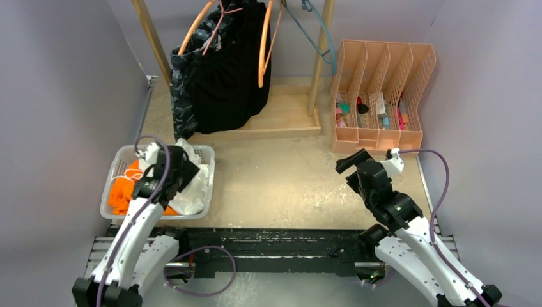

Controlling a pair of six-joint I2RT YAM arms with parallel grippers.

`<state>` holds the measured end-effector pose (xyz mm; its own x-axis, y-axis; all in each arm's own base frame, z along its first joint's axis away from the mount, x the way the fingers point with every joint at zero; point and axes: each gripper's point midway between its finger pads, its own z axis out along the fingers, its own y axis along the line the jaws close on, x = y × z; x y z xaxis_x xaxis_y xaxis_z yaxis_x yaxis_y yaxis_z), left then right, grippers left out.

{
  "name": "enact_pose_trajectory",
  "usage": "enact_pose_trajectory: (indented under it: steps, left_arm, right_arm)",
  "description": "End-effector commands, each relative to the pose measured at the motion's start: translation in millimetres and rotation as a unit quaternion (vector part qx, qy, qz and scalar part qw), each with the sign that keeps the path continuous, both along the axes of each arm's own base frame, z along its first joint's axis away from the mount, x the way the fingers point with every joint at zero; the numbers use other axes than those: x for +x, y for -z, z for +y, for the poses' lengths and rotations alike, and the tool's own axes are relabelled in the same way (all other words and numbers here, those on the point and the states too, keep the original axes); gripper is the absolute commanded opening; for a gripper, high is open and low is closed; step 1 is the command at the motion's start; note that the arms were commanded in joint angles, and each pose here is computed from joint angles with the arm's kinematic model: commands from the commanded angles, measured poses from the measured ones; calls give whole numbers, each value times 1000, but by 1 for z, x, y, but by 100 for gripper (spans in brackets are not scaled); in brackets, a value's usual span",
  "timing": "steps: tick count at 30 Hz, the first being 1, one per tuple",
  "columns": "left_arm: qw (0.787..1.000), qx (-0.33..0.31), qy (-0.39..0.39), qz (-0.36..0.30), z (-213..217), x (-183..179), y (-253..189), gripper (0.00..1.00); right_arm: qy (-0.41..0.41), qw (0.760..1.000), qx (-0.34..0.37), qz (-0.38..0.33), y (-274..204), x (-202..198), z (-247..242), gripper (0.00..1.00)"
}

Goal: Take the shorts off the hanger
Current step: Place the shorts in the basket, then pick up the hanger from the clothes rod.

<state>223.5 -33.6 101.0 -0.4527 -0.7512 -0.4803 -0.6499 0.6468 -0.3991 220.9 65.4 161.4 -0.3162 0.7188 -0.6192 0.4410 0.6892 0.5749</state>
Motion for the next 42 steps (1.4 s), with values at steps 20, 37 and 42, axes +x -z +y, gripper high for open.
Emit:
enact_pose_trajectory:
  steps: [20, 37, 42]
  left_arm:
    - [934, 87, 226, -262, -42, 104, -248, 61]
    - [892, 164, 251, -338, -44, 158, -315, 68]
    - [886, 174, 268, -337, -48, 170, -317, 68]
  right_arm:
    - [-66, 996, -12, -60, -38, 23, 23, 99]
    - [-114, 992, -29, -52, -30, 23, 35, 99]
    - [-119, 992, -32, -40, -25, 23, 37, 99]
